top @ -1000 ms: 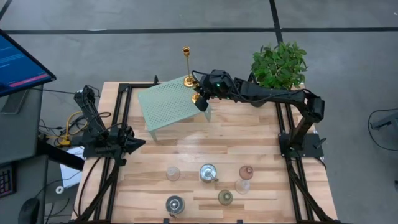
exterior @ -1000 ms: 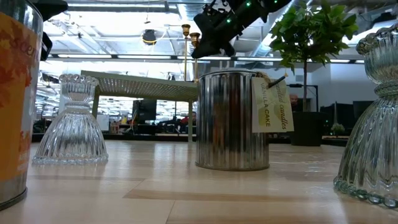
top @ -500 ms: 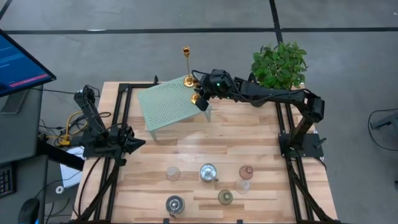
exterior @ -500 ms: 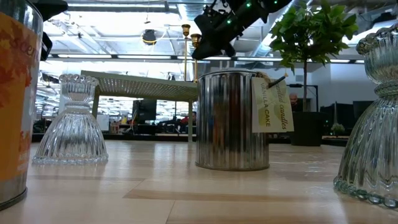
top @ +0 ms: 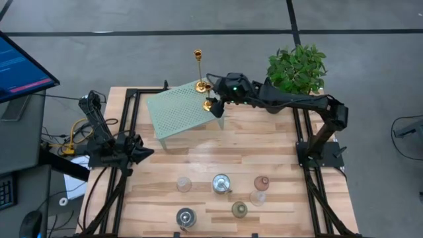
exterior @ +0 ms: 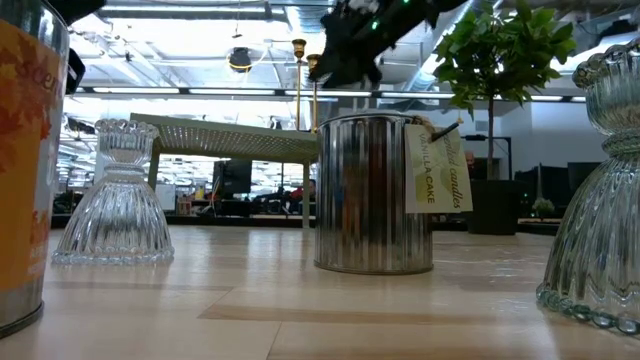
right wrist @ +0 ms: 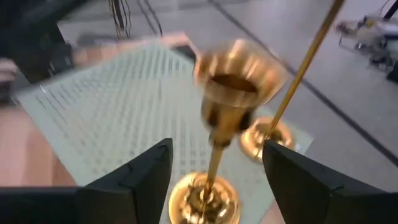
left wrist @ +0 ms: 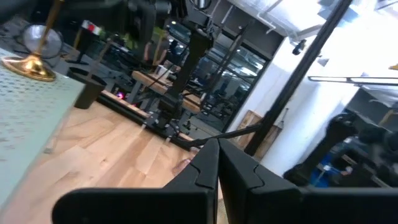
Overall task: Pick & Place candle stick holders
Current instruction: Put the green scented candle on the shelf
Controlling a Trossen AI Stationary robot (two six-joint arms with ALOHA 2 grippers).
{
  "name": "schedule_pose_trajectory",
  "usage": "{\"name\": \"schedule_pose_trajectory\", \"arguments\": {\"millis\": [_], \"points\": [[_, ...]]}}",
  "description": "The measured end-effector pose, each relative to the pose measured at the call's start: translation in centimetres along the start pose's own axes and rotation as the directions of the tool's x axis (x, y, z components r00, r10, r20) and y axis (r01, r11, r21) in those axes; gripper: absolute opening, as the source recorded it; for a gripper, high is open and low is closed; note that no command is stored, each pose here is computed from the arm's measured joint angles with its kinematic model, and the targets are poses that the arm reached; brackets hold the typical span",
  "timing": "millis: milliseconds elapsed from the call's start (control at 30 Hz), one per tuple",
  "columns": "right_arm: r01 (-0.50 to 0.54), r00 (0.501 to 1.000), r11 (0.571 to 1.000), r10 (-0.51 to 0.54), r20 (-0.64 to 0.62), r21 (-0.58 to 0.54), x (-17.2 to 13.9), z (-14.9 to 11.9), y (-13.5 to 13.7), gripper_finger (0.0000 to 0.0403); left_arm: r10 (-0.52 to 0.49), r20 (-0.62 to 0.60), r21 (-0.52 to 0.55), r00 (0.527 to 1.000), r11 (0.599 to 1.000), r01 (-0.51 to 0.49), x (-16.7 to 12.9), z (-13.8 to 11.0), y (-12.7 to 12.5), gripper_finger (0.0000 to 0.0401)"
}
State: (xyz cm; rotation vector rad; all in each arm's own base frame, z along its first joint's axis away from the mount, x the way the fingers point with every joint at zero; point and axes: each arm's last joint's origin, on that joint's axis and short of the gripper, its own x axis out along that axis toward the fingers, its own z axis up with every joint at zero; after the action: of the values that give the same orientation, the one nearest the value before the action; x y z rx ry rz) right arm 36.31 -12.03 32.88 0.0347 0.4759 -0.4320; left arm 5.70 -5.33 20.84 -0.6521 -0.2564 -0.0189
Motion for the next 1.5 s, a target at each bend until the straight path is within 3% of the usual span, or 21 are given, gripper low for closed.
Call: {"name": "schedule_pose_trajectory", "arguments": {"millis": [167,333,467,600,800,933,1167,1500], "points": [[0.006,1.0,1.0,-0.006,-0.004,0.0,-4.4,1.2,-0.8,0.0223,-0.026,0.012,-0.034,1.0,0.999,0.027,0.0,0.3,-0.1,0.0008],[-0.015,0.995,1.0,0.012,-0.102,-0.027,-11.3,1.0,-0.9,0.0204,-0.03,0.04,-0.167,0.999,0.985,0.036,0.0,0.7,-0.2,0.0008],[-0.108,0.953,0.993,0.09,-0.288,-0.047,-15.5,-1.0,1.3,0.0191,-0.03,0.047,-0.177,0.998,0.983,0.038,0.0,0.8,-0.2,0.0008],[-0.205,0.896,0.979,0.187,-0.402,-0.003,-17.4,-4.0,5.1,0.0183,-0.03,0.047,-0.178,0.998,0.983,0.038,0.0,0.9,-0.2,0.0008],[-0.23,0.846,0.963,0.27,-0.459,0.143,-16.2,-8.4,10.4,0.021,-0.02,0.048,-0.179,0.999,0.983,0.028,0.0,0.9,-0.1,0.0008],[-0.182,0.858,0.955,0.27,-0.438,0.234,-13.2,-9.2,12.9,0.0247,0.015,0.052,-0.183,0.999,0.983,-0.005,0.0,0.9,0.0,0.0008],[-0.171,0.844,0.961,0.256,-0.47,0.218,-8.1,-10.9,16.5,0.0241,0.039,0.054,-0.186,0.998,0.982,-0.028,0.0,0.9,0.0,0.0008],[-0.221,0.814,0.958,0.285,-0.505,0.185,-6.1,-13.1,19.9,0.0224,0.038,0.054,-0.181,0.998,0.983,-0.027,0.0,0.9,0.0,0.0008]]}}
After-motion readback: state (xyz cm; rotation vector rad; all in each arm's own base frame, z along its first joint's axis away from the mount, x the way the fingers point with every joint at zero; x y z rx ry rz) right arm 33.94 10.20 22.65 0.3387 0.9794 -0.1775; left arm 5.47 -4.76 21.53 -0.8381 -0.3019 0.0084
